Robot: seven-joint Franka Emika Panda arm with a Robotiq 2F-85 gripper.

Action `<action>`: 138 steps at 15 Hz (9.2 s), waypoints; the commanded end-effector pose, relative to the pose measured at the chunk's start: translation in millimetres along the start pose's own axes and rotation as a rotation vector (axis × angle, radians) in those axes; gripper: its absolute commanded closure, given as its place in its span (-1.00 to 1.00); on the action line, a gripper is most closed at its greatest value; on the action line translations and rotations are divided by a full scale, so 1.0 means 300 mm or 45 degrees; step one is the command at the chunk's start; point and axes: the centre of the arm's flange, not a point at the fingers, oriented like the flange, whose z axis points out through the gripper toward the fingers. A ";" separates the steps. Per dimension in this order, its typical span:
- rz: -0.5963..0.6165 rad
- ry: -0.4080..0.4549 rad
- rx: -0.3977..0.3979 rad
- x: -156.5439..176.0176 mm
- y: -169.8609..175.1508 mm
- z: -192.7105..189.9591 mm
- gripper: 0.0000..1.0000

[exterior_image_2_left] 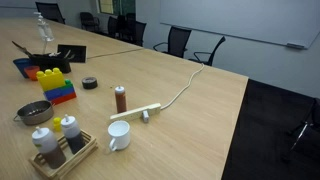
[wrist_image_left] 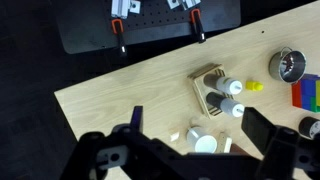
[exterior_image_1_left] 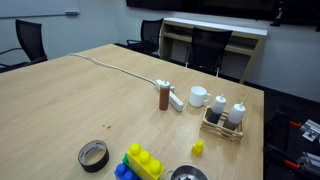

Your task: Place the yellow block on the stacked blocks

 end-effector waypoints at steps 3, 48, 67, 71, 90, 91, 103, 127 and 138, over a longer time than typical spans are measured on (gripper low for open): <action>-0.044 0.009 -0.018 0.046 -0.056 0.045 -1.00; -0.700 -0.032 -0.186 0.443 -1.142 0.945 -1.00; -0.542 -0.052 -0.016 0.517 -1.214 1.386 -1.00; -0.492 -0.017 -0.045 0.528 -1.224 1.372 -1.00; 0.043 -0.030 -0.161 0.465 -1.225 1.651 -0.83; 0.024 -0.013 -0.195 0.475 -1.227 1.650 -0.83; -0.045 -0.002 -0.234 0.474 -1.278 1.657 -0.82; -0.270 -0.056 -0.265 0.690 -1.477 1.367 0.80; -0.565 -0.024 -0.236 0.879 -1.715 1.204 0.80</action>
